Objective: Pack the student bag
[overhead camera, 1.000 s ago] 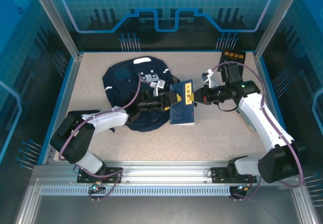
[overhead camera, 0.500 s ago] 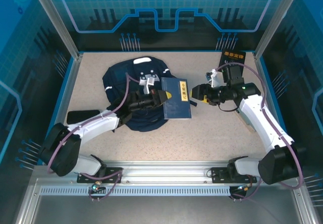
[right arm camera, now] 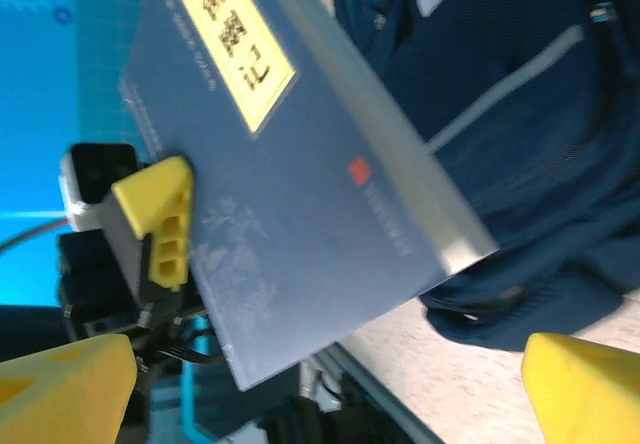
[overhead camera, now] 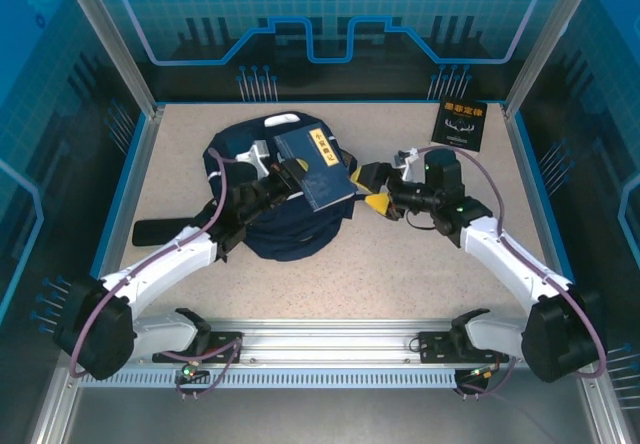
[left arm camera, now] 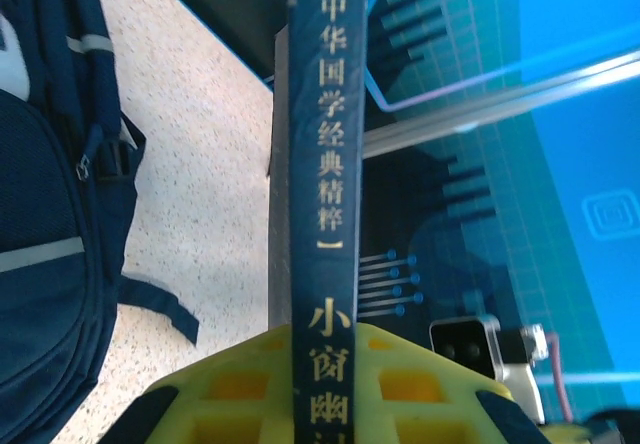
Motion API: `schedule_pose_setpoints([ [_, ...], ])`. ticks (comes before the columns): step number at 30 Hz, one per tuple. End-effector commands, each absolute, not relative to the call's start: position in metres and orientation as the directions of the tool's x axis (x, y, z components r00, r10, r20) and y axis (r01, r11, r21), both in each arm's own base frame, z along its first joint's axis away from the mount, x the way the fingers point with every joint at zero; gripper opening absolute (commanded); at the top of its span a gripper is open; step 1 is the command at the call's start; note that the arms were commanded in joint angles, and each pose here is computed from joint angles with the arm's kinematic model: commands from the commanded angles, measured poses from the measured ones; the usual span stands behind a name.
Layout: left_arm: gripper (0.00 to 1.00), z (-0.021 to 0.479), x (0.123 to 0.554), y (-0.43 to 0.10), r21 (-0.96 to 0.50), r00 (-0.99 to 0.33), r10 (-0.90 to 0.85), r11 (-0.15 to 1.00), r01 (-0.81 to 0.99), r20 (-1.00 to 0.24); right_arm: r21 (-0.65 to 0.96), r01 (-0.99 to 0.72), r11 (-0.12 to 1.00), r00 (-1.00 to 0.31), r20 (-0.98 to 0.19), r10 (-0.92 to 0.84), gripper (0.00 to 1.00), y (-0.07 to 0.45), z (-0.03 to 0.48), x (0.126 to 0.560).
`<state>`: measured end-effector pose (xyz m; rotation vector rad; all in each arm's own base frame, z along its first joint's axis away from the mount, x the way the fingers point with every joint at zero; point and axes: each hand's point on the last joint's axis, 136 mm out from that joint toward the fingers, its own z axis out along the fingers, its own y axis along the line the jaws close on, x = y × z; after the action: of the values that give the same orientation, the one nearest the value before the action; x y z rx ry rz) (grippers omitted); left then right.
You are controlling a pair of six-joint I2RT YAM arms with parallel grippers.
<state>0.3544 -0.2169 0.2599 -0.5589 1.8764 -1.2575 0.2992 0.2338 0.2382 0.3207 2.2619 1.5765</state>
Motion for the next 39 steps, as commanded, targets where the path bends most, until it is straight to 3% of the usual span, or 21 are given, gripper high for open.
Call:
schedule_pose_setpoints([
  [1,0.07,0.308,0.369,-0.2,-0.948,-0.456,-0.833,0.298,0.112,-0.315,0.978,-0.019,0.209,-0.879,-0.116,0.462,1.0,0.251,0.263,0.311],
  [6,0.06,0.3,0.378,-0.196,-0.974,-0.42,-0.88,0.222,0.043,-0.22,0.99,0.1,0.095,-0.86,0.038,0.508,0.98,0.265,0.259,0.316],
  [13,0.06,0.287,0.386,-0.207,-0.991,-0.444,-0.888,0.131,0.006,-0.12,0.992,0.114,0.052,-0.86,0.072,0.505,0.96,0.283,0.269,0.327],
  [18,0.06,0.282,0.388,-0.209,-0.994,-0.452,-0.887,0.112,-0.012,-0.094,0.975,0.222,-0.01,-0.843,0.197,0.5,0.85,0.301,0.252,0.331],
  [22,0.06,0.276,0.386,-0.206,-0.993,-0.446,-0.891,0.11,-0.029,-0.086,0.97,0.242,-0.037,-0.833,0.227,0.504,0.77,0.303,0.247,0.336],
  [25,0.06,0.275,0.383,-0.204,-0.993,-0.442,-0.892,0.114,-0.032,-0.088,0.971,0.237,-0.041,-0.825,0.224,0.518,0.68,0.301,0.246,0.339],
  [29,0.06,0.274,0.379,-0.204,-0.988,-0.455,-0.883,0.147,-0.036,-0.115,0.968,0.248,-0.031,-0.814,0.225,0.535,0.46,0.296,0.242,0.342],
  [34,0.08,0.265,0.373,-0.202,-0.978,-0.471,-0.87,0.199,-0.062,-0.147,0.962,0.269,0.043,-0.8,0.199,0.566,0.26,0.286,0.23,0.341],
  [37,0.16,0.256,0.369,-0.204,-0.968,-0.496,-0.853,0.237,-0.089,-0.163,0.956,0.266,0.124,-0.795,0.145,0.589,0.16,0.278,0.226,0.339],
  [39,0.3,0.248,0.366,-0.206,-0.955,-0.522,-0.834,0.277,-0.109,-0.182,0.954,0.247,0.17,-0.784,0.093,0.613,0.1,0.268,0.225,0.339],
])
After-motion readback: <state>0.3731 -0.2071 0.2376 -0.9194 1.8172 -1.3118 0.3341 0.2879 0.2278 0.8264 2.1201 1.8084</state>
